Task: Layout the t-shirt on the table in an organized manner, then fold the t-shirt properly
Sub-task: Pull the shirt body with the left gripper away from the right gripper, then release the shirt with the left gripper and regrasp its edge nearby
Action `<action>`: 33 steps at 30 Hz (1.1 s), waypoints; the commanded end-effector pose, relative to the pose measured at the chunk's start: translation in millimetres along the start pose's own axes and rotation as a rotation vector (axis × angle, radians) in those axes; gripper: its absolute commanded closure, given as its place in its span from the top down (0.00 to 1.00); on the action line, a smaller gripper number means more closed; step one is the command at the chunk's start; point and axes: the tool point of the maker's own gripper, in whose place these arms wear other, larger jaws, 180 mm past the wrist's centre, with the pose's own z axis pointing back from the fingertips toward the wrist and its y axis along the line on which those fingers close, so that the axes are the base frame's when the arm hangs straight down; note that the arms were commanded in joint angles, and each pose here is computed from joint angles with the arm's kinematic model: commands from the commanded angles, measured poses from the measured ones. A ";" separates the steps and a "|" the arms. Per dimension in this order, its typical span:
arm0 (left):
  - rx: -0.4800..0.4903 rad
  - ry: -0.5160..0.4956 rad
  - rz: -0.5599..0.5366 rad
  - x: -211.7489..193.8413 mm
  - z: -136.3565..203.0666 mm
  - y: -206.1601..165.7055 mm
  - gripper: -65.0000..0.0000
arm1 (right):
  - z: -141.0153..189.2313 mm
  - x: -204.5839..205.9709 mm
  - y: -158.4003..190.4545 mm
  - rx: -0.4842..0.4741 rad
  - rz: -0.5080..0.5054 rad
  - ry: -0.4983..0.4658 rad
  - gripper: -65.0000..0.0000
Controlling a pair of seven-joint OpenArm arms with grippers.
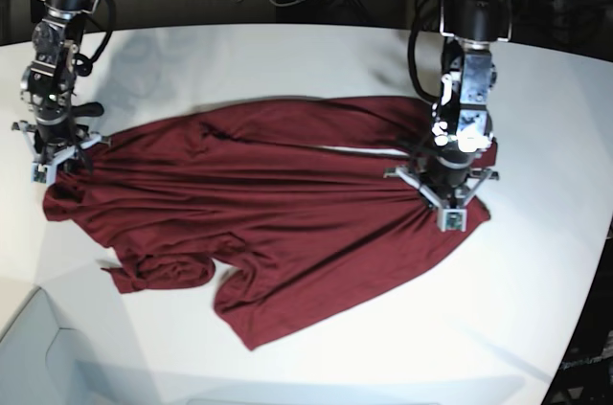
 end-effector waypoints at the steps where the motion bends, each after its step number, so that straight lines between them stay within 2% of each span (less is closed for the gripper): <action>1: 0.065 0.128 0.011 -34.0 9.7 22.8 0.00 | -1.6 -9.4 -8.7 -0.021 0.020 0.064 0.15; 5: 0.123 0.088 0.060 -29.2 27.9 48.5 0.00 | -5.1 -0.8 -9.0 -0.022 0.014 0.050 0.15; 10: 0.129 0.013 0.063 -1.5 34.8 50.4 0.00 | -0.1 20.2 -5.6 -0.021 0.023 -0.008 0.15; 13: 0.115 -0.077 0.069 30.8 44.4 42.0 0.00 | 8.4 31.5 1.9 -0.014 0.024 -0.051 0.15; 16: 0.094 -0.207 0.102 81.1 56.9 28.5 0.00 | 24.8 45.2 5.9 -0.011 0.049 -0.108 0.15; 20: 0.041 -0.303 0.104 131.2 56.0 2.8 0.01 | 48.3 51.0 25.0 0.011 0.044 -0.157 0.15; 27: -0.106 -0.217 -0.031 161.9 -2.0 -74.0 0.00 | 83.4 37.6 54.8 0.048 0.008 -0.173 0.16; 33: -0.137 -0.197 -0.090 162.1 -8.8 -94.0 0.00 | 90.3 22.3 56.8 0.051 0.009 -0.144 0.15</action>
